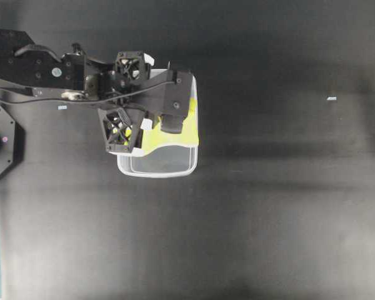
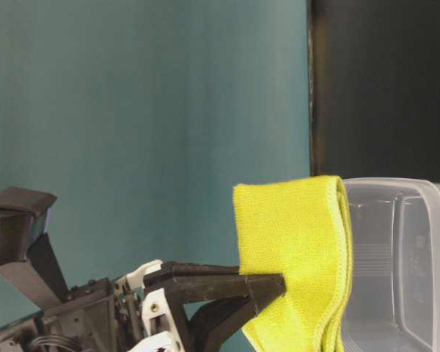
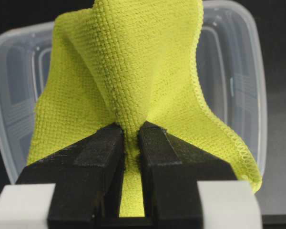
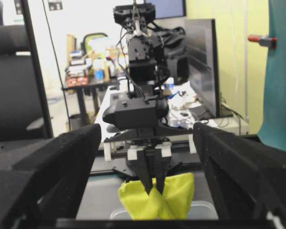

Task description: Place the yellow towel into the container with the left arm.

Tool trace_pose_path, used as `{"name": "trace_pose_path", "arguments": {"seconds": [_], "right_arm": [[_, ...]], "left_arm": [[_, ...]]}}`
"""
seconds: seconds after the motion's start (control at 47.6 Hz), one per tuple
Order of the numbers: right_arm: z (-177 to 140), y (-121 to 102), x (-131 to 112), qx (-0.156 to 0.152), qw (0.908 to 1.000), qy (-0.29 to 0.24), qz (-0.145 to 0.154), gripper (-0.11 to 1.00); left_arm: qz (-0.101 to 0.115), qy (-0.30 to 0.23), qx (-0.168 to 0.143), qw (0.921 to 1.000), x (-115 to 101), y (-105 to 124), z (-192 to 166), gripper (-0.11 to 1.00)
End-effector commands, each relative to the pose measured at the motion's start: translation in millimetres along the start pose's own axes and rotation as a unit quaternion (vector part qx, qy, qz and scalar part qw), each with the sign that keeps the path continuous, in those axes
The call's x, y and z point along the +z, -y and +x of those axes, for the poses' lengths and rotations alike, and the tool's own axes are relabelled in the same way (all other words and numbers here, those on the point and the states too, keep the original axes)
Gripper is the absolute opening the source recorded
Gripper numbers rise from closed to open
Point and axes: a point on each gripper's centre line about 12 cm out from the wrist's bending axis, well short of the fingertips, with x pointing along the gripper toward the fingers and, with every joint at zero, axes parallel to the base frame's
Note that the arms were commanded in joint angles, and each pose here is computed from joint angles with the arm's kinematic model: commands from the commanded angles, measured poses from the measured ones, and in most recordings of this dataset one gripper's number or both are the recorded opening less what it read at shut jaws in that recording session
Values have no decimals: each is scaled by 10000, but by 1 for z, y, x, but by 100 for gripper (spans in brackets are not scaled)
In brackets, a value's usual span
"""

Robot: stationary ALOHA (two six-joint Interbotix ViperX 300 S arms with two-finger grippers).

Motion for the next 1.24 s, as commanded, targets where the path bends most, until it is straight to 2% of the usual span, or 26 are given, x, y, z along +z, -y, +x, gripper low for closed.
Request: {"name": "trace_pose_path", "arguments": {"seconds": [0.0, 0.21, 0.252, 0.357, 0.441, 0.525, 0.63, 0.693, 0.84, 0.945, 1.029, 1.218], "right_arm": [[2, -1, 2, 15, 10000, 14, 11, 75], [1, 0, -1, 13, 10000, -24, 18, 75], [1, 0, -1, 14, 10000, -24, 18, 75], [1, 0, -1, 13, 10000, -32, 18, 75], [1, 0, -2, 13, 10000, -32, 26, 75], [1, 0, -2, 12, 10000, -47, 34, 75], [1, 0, -2, 13, 10000, -39, 34, 75], [1, 0, -3, 12, 10000, -47, 34, 75], [0, 0, -3, 13, 10000, -55, 26, 75], [-1, 0, -3, 13, 10000, -32, -12, 75], [-2, 0, -4, 14, 10000, -24, -12, 75], [-3, 0, -11, 1, 9999, -108, -14, 75]], "left_arm": [[26, 142, 34, 9999, 3, -1, -2, 7], [-82, 222, 60, 9997, 0, -3, 1, 9], [-95, 199, 59, 9997, -2, -3, 3, 18], [18, 120, 27, 9999, -7, 1, 6, 49], [-64, 111, 32, 9999, -8, 0, 7, 73], [-89, 179, 44, 9998, -5, -1, 3, 88], [-133, 625, 117, 9979, 9, -4, -17, 87], [-187, 1049, 211, 9941, 14, -9, -37, 88], [-324, 1740, 349, 9836, 9, -12, -76, 88], [-511, 2187, 413, 9736, -6, -12, -106, 87], [-644, 2518, 419, 9647, -26, -8, -125, 87], [-750, 3019, 357, 9497, -62, 5, -150, 87]]}}
